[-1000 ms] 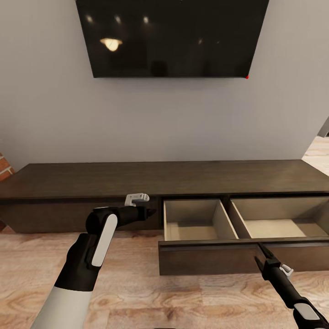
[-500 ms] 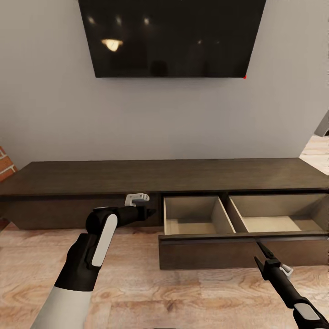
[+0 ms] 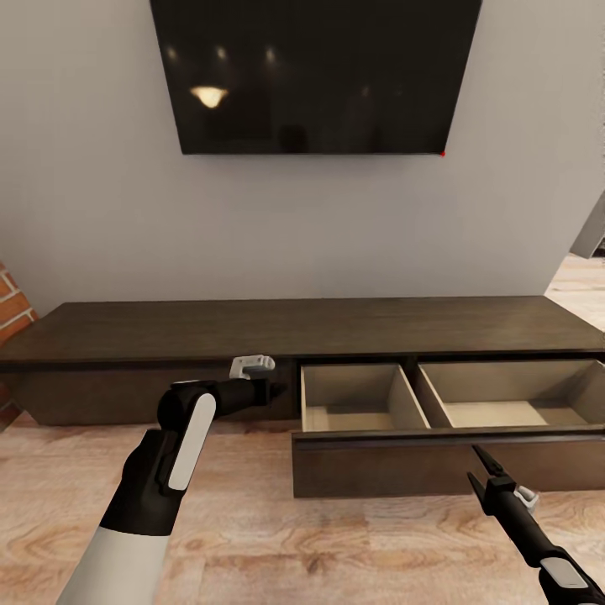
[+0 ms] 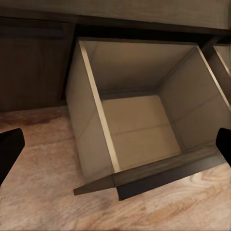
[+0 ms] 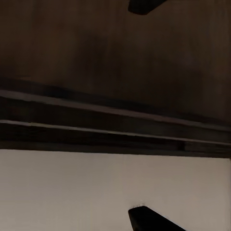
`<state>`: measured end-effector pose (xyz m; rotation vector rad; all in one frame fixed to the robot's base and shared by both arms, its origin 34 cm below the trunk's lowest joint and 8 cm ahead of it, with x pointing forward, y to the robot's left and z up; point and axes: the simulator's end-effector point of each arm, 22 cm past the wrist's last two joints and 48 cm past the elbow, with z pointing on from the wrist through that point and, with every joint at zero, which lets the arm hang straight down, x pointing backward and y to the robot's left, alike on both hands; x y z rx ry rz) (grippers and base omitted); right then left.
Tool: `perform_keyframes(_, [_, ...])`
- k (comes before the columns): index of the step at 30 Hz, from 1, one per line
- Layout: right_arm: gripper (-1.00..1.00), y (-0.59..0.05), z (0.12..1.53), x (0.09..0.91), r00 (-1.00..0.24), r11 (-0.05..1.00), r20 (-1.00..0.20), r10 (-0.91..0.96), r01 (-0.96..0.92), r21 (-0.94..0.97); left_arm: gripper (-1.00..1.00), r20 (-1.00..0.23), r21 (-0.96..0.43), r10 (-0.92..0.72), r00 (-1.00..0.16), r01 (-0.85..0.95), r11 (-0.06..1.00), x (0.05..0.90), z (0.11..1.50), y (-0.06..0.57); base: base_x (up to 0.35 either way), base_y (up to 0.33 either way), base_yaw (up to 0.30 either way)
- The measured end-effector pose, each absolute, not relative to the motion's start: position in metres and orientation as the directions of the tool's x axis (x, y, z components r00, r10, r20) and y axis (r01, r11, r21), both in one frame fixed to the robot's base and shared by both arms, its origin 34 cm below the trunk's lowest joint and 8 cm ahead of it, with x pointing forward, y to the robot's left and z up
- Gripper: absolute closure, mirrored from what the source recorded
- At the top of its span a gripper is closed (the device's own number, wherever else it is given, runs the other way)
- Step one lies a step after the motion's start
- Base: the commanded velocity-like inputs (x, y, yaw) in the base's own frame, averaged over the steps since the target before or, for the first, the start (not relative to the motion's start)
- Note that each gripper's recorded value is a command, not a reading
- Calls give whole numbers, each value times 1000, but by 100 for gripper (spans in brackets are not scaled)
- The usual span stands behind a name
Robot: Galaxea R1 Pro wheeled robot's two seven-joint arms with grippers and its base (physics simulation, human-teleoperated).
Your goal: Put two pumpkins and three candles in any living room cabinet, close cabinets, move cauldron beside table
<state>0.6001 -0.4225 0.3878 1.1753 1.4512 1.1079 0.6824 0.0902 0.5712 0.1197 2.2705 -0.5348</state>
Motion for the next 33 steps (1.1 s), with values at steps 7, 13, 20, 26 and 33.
perform_keyframes(7, [-100, -423, 403, 603, -104, 136, -124, 987, 119, 984, -100, -740, -329, -80, -668, 256, 909, 680, 588, 91, 0, 0, 0])
perform_keyframes(13, [-100, -424, 415, 605, -101, 136, -126, 987, 103, 985, -100, -756, -319, -79, -650, 260, 911, 679, 603, 92, 0, 0, 0])
perform_keyframes(20, [-100, -424, 429, 606, -95, 136, -129, 987, 77, 988, -100, -774, -310, -78, -628, 268, 912, 676, 620, 93, 0, 0, 0])
perform_keyframes(26, [-100, -423, 442, 607, -93, 136, -130, 987, 56, 989, -100, -788, -303, -78, -610, 275, 913, 673, 635, 93, 0, 0, 0])
perform_keyframes(33, [-100, -423, 443, 607, -94, 136, -130, 987, 56, 989, -100, -790, -305, -78, -608, 279, 911, 672, 637, 92, -9, 0, 0])
